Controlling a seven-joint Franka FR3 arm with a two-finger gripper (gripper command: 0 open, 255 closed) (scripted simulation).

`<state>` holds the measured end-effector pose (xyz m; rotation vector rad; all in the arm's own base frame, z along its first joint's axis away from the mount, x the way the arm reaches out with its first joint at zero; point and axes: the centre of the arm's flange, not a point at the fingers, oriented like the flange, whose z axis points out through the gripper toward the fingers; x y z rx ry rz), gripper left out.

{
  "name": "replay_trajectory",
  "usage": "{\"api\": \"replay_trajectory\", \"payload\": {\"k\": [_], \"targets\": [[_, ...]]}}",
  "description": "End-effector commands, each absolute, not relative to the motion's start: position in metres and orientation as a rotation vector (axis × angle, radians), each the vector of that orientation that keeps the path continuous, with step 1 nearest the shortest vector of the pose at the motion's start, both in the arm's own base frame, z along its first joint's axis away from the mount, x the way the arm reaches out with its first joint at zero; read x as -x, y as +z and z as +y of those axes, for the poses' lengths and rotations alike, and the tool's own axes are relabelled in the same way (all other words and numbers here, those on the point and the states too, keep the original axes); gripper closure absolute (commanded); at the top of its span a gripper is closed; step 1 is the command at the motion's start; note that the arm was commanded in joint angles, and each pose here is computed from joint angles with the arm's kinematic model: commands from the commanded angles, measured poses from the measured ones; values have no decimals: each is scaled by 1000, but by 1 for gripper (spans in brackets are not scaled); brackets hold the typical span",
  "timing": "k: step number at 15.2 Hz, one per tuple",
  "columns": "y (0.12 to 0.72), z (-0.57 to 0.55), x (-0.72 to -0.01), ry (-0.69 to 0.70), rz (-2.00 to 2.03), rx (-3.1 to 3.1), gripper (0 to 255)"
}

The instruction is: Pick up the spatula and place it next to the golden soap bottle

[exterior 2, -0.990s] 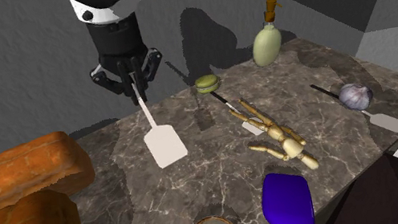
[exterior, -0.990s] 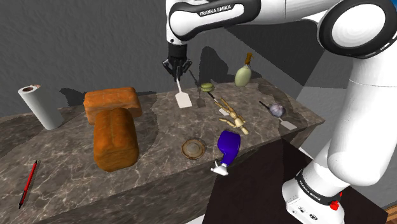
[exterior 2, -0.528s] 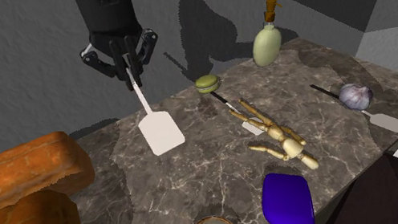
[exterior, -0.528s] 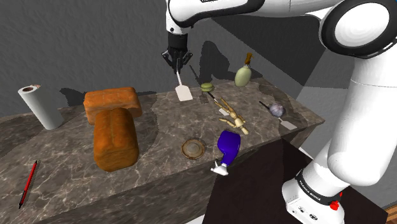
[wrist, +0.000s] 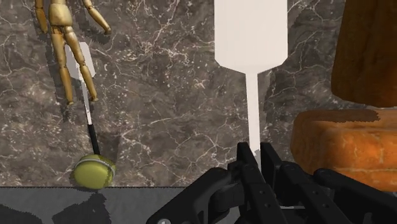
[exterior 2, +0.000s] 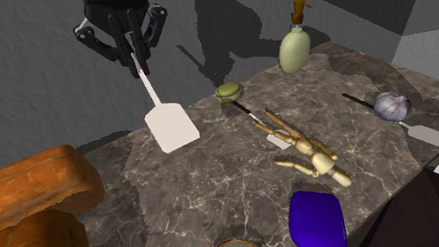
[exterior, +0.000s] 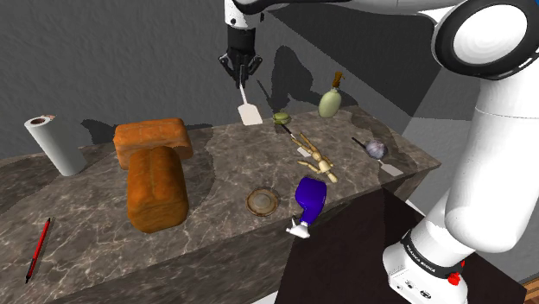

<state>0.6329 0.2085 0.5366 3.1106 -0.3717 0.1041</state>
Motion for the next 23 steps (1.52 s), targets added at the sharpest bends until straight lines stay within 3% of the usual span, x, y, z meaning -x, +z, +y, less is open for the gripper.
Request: {"api": "replay_trajectory", "payload": {"k": [1,23], "targets": [[541,195,-632,103,-372,-3110,255],[541,-95,-617,103,-372,-3110,255]]}}
